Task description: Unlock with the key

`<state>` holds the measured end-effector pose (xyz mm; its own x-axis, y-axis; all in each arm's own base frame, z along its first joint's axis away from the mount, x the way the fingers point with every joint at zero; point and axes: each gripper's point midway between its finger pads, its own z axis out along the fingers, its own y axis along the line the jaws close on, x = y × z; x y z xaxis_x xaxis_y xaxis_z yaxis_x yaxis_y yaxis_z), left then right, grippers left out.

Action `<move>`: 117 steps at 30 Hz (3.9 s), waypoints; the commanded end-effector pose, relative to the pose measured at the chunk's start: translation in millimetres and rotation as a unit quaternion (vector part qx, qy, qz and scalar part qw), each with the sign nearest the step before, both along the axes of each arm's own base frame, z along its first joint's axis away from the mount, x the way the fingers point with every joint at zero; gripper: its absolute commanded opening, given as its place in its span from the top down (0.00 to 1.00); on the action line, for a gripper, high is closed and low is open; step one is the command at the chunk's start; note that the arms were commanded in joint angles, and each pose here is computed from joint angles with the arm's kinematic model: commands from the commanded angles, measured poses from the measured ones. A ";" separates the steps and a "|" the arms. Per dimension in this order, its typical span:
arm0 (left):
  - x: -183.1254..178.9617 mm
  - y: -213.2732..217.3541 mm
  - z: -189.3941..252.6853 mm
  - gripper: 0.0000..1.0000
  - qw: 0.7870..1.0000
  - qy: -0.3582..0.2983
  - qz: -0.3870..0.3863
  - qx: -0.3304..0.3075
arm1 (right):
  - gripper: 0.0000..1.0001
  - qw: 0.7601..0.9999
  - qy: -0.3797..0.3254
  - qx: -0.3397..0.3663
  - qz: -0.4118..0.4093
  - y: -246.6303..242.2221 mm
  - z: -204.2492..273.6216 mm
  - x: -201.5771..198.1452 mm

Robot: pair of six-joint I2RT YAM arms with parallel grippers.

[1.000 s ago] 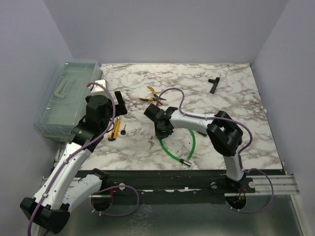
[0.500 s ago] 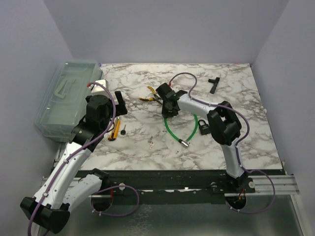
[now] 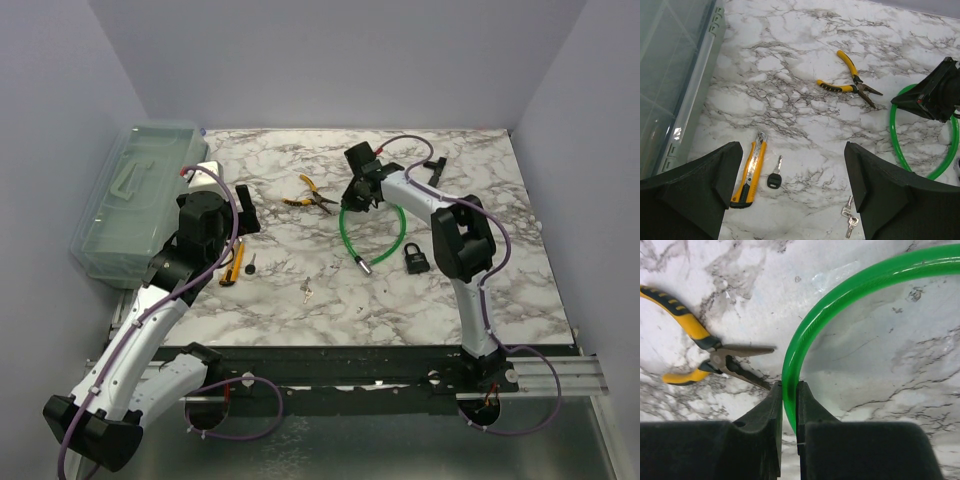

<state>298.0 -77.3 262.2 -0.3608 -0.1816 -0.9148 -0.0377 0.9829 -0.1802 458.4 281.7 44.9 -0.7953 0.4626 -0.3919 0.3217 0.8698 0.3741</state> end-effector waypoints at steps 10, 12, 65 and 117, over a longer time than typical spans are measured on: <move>0.7 -1.5 -2.5 0.10 1.000 0.005 -0.006 0.001 | 0.81 0.988 0.009 0.143 -0.053 44.9 19.7 18.9; 0.6 -1.4 -1.5 0.10 1.000 0.003 -0.006 0.001 | 0.58 0.990 0.005 0.131 -0.043 40.6 22.4 16.9; -18.9 30.1 40.9 0.10 0.996 -0.073 0.051 -0.029 | 0.46 0.963 0.101 -0.156 0.197 106.3 -33.0 -226.5; -31.6 -57.5 -5.0 0.09 0.975 0.044 -0.126 -0.177 | 1.00 0.923 -0.082 -0.087 0.366 101.1 -28.3 -230.4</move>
